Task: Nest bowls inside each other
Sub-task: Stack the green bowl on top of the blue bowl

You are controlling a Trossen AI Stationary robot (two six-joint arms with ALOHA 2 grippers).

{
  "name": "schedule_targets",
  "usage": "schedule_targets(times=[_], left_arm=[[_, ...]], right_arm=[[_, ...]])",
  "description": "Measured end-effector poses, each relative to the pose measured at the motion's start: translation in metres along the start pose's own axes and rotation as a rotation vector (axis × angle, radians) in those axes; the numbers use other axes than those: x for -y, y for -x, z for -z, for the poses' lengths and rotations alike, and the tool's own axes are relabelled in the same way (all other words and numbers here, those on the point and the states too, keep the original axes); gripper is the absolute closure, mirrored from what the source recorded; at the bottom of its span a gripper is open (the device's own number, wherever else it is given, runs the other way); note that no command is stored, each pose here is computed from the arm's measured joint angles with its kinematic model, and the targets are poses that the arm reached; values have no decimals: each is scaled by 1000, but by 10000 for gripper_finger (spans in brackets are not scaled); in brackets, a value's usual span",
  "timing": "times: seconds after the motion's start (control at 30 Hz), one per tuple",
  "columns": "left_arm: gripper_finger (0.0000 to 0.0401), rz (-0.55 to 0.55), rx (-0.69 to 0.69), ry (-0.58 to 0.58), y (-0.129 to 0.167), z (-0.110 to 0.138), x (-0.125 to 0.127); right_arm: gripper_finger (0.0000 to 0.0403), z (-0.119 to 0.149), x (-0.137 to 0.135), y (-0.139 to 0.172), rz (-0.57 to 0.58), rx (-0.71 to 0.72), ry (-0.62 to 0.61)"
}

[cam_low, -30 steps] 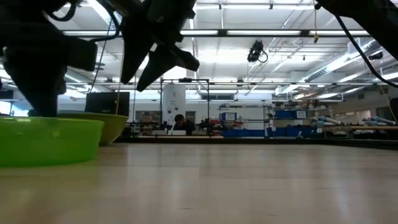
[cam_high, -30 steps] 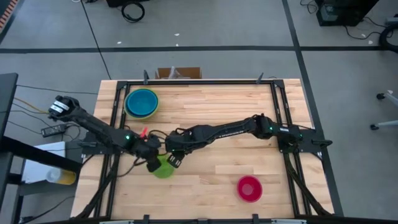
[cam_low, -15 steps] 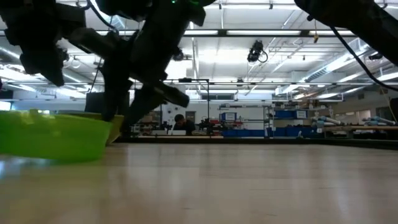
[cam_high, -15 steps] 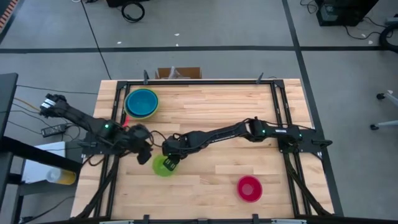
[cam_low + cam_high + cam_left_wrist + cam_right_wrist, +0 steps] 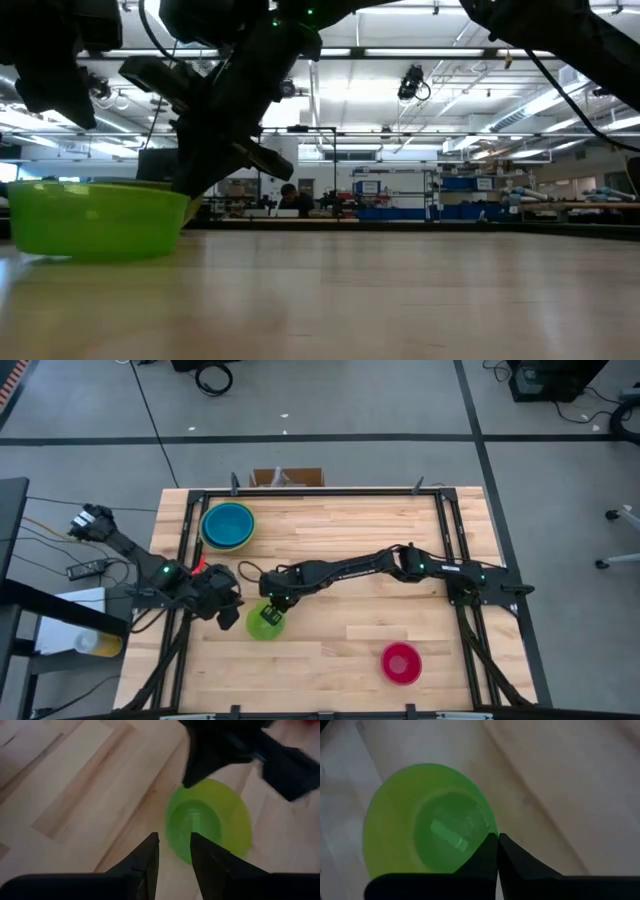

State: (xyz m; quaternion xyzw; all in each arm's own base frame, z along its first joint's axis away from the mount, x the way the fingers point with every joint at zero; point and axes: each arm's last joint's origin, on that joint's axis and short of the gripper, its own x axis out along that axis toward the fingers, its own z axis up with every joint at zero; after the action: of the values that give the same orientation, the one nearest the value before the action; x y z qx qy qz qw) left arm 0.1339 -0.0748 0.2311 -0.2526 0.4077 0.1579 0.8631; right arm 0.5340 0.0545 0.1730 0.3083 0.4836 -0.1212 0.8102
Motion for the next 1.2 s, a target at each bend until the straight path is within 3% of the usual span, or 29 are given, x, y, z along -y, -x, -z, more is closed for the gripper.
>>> schedule_targets(times=[0.17, 0.63, 0.8, 0.97, 1.2], left_arm=[[287, -13, 19, 19, 2, 4, 1], [287, -16, 20, 70, 3, 6, 1], [287, -17, 20, 78, 3, 6, 1], [287, -17, 22, 89, 2, 6, 1], [287, -42, 66, 139, 2, 2, -1]], right_arm=[[383, -5, 4, 0, 1, 9, 5], [306, -3, 5, -5, 8, 8, 75], [325, -2, 7, -8, 7, 15, 90], [388, -6, 13, -10, 14, 11, 98], [395, -20, 13, 9, 52, 97, 125]])
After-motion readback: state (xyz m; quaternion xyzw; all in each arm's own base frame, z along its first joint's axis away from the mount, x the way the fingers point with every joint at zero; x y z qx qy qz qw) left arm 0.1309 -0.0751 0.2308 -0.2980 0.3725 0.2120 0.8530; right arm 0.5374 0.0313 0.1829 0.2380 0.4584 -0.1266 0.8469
